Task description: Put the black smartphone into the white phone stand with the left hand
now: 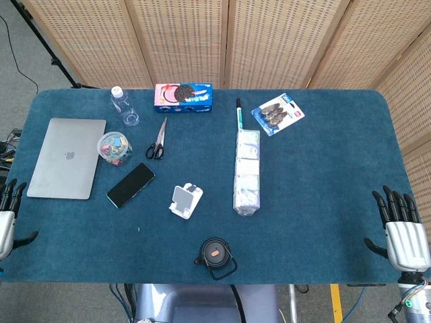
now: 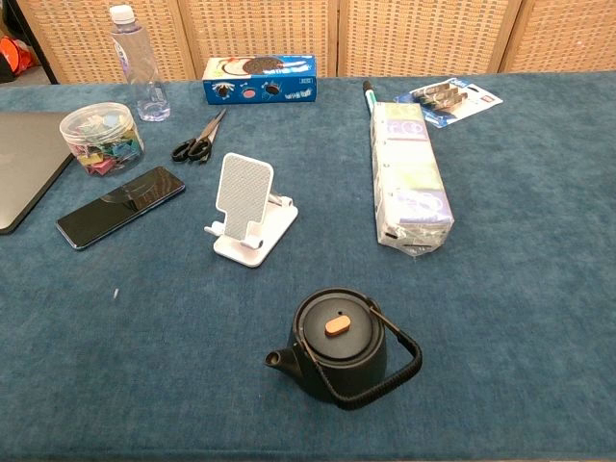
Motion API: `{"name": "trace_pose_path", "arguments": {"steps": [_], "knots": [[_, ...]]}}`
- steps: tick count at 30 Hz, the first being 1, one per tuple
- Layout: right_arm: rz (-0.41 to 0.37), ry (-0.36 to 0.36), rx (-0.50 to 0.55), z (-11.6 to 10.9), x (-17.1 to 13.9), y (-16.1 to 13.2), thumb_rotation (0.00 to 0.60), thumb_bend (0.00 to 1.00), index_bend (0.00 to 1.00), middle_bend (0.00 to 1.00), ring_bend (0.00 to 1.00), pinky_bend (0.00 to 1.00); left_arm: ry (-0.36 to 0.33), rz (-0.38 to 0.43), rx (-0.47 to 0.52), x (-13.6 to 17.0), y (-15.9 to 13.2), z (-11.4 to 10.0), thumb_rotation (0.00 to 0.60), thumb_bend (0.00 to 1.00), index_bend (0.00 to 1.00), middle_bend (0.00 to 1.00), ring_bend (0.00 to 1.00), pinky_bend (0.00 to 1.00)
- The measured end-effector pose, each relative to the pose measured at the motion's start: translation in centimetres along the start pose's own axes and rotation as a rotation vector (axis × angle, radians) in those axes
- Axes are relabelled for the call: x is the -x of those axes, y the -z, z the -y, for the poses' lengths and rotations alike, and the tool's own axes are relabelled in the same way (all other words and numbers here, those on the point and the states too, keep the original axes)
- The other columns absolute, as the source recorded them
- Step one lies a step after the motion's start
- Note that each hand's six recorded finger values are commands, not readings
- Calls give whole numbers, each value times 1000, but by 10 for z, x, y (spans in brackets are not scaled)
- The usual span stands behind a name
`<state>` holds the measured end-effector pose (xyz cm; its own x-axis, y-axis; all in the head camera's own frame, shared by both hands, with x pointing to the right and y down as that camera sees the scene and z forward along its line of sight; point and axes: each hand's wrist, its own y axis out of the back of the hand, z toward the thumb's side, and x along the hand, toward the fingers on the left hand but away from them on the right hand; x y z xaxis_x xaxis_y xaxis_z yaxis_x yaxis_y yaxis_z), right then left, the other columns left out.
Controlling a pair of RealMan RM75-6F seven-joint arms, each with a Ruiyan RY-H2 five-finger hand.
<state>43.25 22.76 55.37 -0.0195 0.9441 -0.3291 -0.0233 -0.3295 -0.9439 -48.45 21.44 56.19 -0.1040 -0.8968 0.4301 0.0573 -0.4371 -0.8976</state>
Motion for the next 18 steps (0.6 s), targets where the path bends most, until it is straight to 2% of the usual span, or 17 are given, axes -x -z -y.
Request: {"name": "trace_pose_path", "arguments": {"steps": [11, 18], "knots": [[1, 11, 11, -4, -1, 1, 600, 0, 0, 0, 0, 0, 45, 50, -22, -7, -4, 12, 600, 0, 0, 0, 0, 0], [28, 7, 21, -5, 1, 8, 600, 0, 0, 0, 0, 0, 1, 143, -90, -30, -10, 13, 600, 0, 0, 0, 0, 0]]}}
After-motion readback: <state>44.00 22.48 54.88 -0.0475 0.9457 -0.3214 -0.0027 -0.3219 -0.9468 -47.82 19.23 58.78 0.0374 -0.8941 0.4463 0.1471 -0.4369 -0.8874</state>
